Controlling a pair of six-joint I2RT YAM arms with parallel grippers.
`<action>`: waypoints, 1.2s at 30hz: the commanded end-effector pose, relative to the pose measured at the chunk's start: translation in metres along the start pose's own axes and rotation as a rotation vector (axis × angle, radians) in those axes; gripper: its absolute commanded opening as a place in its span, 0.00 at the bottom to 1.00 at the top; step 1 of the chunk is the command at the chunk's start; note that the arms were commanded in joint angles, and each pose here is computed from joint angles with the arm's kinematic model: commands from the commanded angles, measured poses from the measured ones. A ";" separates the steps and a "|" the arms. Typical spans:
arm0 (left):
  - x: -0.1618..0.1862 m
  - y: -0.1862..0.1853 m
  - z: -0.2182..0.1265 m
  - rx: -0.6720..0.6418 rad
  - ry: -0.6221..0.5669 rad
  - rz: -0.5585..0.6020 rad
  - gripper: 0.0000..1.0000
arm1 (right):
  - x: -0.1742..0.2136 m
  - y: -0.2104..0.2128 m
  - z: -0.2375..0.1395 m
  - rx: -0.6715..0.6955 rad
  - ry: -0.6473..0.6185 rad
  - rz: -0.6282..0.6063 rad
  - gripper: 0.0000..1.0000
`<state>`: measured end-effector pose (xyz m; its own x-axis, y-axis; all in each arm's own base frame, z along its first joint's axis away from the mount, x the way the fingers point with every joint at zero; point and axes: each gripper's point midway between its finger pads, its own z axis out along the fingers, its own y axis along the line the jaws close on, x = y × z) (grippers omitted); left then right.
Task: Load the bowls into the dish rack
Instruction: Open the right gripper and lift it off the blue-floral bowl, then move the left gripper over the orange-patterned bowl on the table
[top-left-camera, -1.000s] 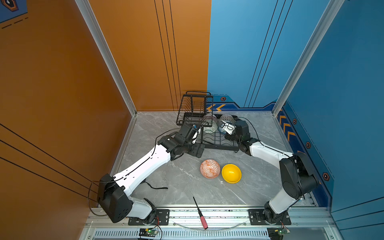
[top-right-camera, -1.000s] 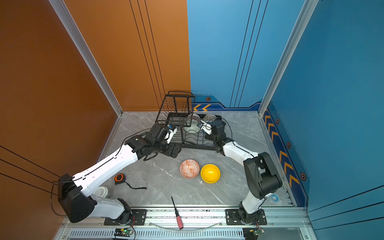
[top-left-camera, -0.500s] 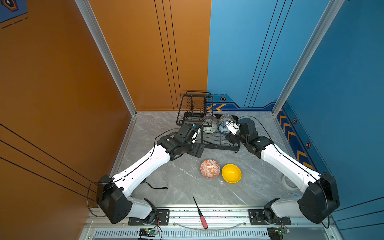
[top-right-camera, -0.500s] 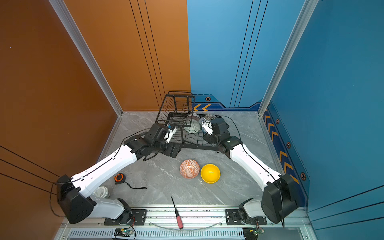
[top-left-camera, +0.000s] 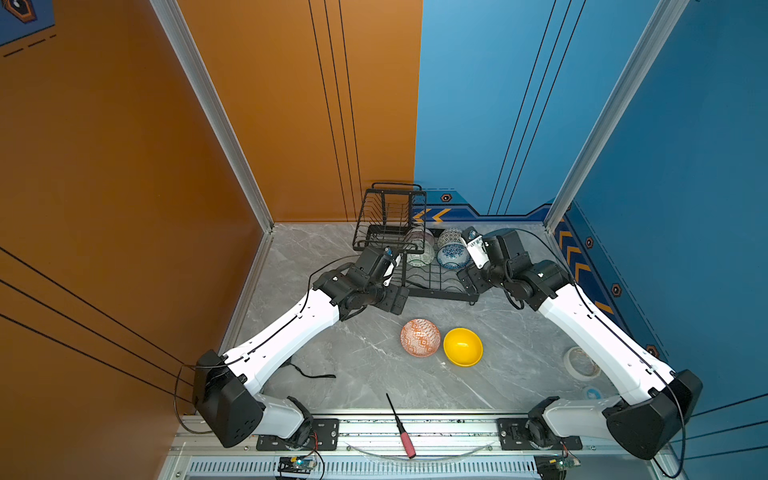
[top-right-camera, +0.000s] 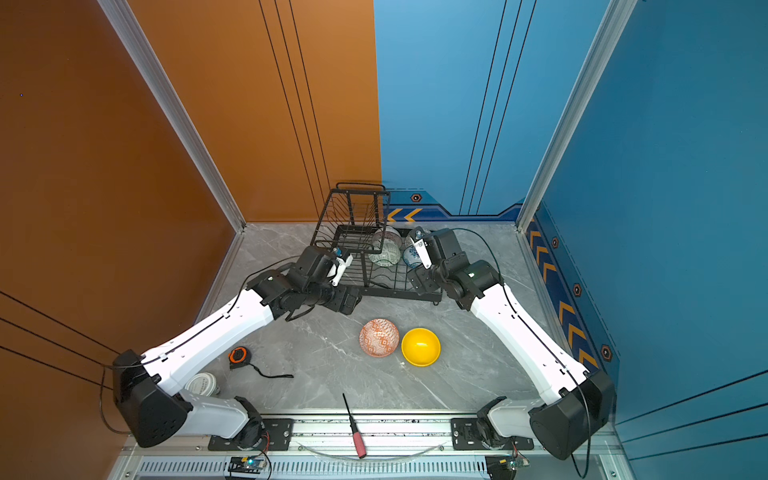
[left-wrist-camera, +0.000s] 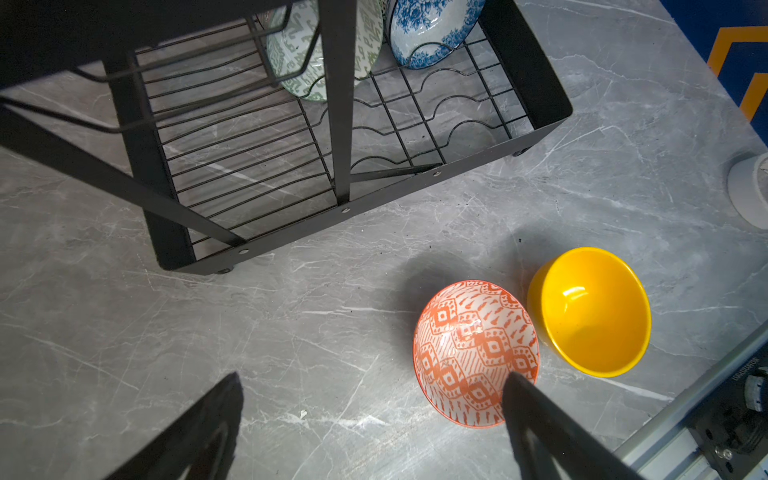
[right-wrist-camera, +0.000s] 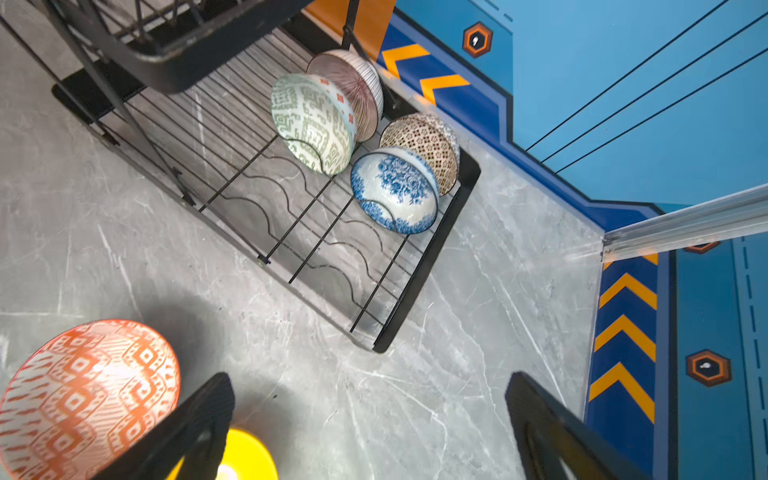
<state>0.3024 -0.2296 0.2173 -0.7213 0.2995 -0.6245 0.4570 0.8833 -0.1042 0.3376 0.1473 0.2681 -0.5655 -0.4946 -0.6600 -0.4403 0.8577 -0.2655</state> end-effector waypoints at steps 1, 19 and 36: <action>-0.003 0.003 -0.006 -0.024 0.002 0.011 0.98 | 0.012 0.006 -0.008 -0.037 0.084 0.037 1.00; 0.038 0.000 -0.005 -0.057 0.095 0.014 0.98 | 0.028 0.014 -0.003 -0.077 0.134 0.093 1.00; 0.096 -0.026 0.020 0.035 0.203 -0.053 0.98 | 0.029 0.017 -0.011 -0.146 0.111 0.120 1.00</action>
<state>0.2353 -0.2193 0.1537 -0.8193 0.3385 -0.4627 0.4355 0.8923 -0.1185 0.3132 0.1473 0.2527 -0.6824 -0.4076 -0.6068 -0.4460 0.8898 -0.0960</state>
